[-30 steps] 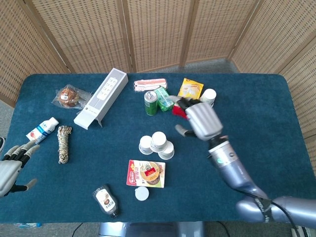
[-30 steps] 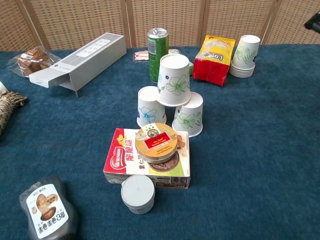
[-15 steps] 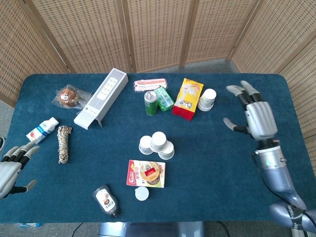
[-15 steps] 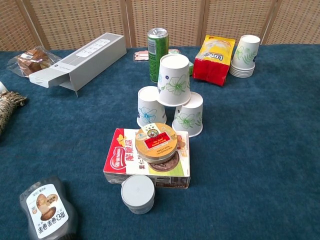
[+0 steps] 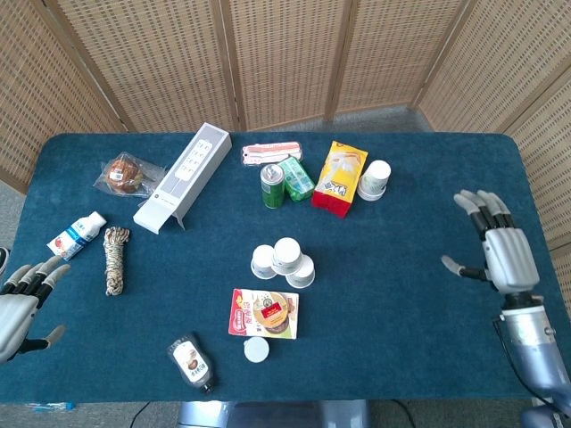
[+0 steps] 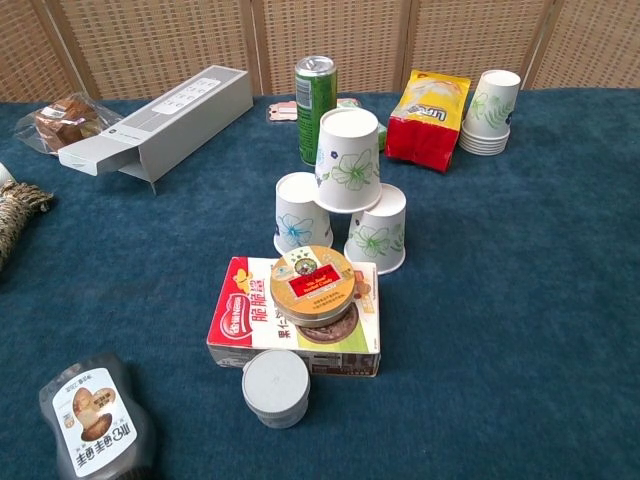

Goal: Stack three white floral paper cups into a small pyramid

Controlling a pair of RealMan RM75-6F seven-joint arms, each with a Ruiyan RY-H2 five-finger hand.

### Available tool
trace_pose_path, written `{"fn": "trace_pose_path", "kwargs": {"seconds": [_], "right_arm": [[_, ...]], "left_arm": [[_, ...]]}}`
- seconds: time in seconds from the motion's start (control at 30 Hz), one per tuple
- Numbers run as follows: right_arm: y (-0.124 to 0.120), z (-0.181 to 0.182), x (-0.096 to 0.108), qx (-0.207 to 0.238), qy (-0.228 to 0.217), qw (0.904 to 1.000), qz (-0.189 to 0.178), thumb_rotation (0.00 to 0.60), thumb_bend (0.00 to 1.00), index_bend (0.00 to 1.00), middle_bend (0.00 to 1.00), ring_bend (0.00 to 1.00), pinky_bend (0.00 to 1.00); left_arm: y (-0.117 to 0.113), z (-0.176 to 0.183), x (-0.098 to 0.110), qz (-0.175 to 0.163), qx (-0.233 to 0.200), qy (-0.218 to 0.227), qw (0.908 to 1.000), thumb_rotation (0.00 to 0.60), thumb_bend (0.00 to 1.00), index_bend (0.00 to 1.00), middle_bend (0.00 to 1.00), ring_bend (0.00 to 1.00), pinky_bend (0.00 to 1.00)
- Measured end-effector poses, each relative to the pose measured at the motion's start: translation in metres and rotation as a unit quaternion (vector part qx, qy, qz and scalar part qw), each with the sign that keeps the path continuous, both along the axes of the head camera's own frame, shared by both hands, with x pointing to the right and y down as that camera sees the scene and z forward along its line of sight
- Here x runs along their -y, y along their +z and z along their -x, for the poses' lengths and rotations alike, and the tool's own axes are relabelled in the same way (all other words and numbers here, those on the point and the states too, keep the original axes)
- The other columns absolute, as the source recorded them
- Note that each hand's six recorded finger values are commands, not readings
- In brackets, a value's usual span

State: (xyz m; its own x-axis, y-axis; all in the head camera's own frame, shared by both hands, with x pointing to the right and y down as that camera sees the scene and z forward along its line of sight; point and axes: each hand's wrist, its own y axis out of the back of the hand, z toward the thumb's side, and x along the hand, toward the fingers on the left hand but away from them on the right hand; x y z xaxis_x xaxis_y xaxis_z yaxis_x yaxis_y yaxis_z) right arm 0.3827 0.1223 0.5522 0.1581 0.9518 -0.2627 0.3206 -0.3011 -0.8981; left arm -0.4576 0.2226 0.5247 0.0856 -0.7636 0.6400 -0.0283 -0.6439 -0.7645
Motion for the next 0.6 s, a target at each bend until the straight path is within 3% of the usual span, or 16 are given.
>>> {"fn": "trace_pose_path", "kwargs": {"seconds": [0.17,0.37,0.6], "right_arm": [[0.008,-0.012,-0.025,-0.039,0.004,0.9989,0.023,0.6,0.15,0.08,0.0,0.0,0.0],[0.017,-0.024,-0.052,-0.07,0.027,0.9961,0.046,0.6,0.14,0.07,0.0,0.0,0.0],[0.013,-0.033,-0.067,-0.083,0.046,0.9947,0.039,0.6,0.13,0.08,0.0,0.0,0.0]], "left_arm": [[-0.004,0.0,-0.001,-0.028,0.017,0.005,0.9995,0.6,0.33,0.03,0.0,0.0,0.0],[-0.01,0.002,-0.001,-0.07,0.029,0.004,0.9971,0.6,0.33,0.02,0.0,0.0,0.0],[-0.013,0.0,-0.003,-0.104,0.033,0.026,0.9937,0.6,0.32,0.01,0.0,0.0,0.0]]}}
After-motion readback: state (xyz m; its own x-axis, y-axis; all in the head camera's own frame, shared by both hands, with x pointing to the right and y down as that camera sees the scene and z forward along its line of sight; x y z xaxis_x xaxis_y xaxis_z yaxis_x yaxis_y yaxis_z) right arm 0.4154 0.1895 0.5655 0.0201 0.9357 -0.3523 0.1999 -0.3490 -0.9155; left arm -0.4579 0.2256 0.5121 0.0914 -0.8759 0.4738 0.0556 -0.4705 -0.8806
